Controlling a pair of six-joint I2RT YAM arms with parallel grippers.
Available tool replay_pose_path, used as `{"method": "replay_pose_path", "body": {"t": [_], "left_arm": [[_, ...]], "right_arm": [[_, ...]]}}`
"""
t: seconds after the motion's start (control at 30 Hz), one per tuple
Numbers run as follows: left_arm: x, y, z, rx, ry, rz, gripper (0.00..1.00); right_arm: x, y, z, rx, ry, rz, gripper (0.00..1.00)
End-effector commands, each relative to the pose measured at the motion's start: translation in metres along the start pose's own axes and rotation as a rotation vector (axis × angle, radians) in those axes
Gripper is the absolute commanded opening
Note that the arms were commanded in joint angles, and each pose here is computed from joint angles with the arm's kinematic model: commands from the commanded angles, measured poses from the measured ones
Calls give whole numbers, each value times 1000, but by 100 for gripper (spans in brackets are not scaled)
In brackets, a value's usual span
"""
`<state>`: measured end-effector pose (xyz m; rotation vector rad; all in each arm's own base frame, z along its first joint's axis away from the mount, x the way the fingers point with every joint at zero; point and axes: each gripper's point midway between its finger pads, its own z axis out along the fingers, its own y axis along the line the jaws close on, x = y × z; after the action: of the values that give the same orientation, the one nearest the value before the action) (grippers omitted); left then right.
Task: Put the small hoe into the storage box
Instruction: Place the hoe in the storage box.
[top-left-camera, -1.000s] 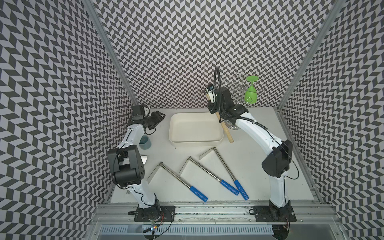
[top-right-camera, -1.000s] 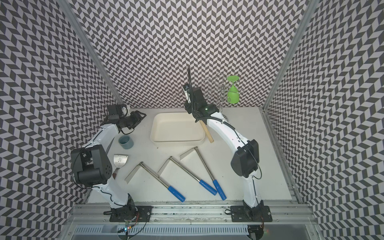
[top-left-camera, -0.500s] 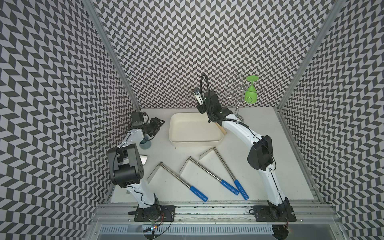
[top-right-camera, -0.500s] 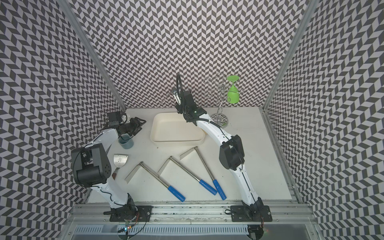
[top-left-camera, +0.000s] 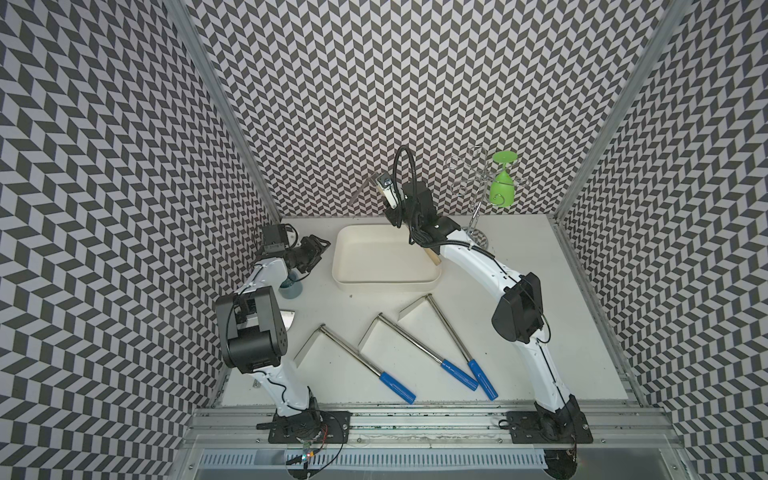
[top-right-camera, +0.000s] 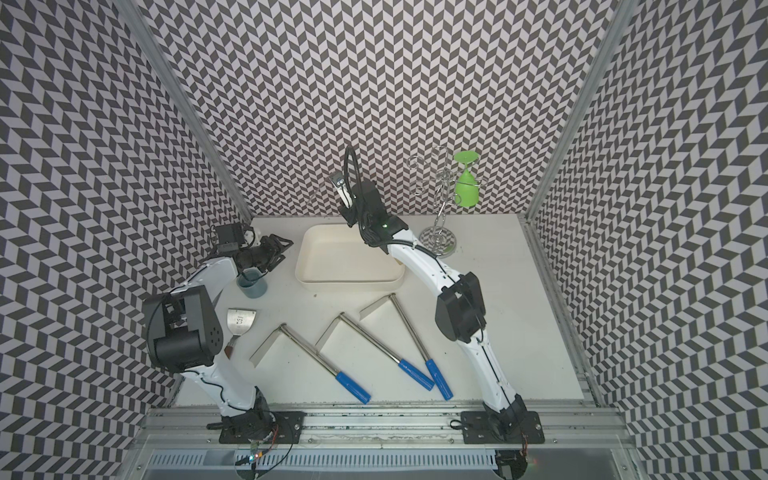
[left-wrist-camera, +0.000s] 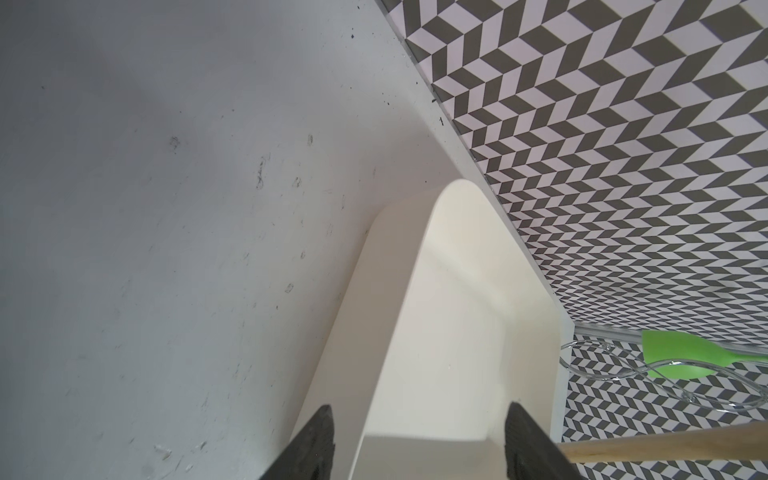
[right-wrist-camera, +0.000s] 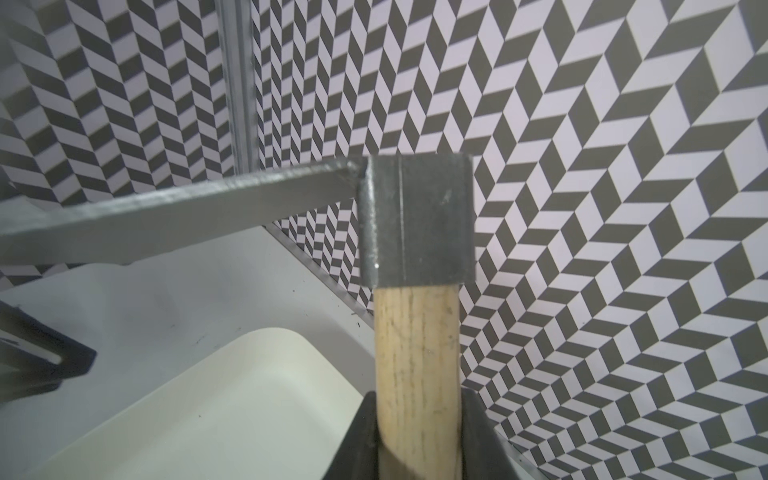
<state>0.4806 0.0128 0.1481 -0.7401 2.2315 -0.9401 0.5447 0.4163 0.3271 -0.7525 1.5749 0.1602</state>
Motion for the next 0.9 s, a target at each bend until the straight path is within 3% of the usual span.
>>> {"method": "replay_pose_path", "body": {"t": [0.0,0.17,0.5,0.87], "left_arm": [[-7,-9,0,27,-15,23,66],[-9,-7,-1,25,-18,20,66],[-11,-6,-8,20,-35,19,66],[-12,-3,-12,14,-41,14,66]], "right_arm": [[-76,-17,-24,50,-219,38,0],[-67,-14,-22,47,-190,43,0],[28,15,18,-6,-1,15,0],[76,33,29,-37,90,-59,0]]}}
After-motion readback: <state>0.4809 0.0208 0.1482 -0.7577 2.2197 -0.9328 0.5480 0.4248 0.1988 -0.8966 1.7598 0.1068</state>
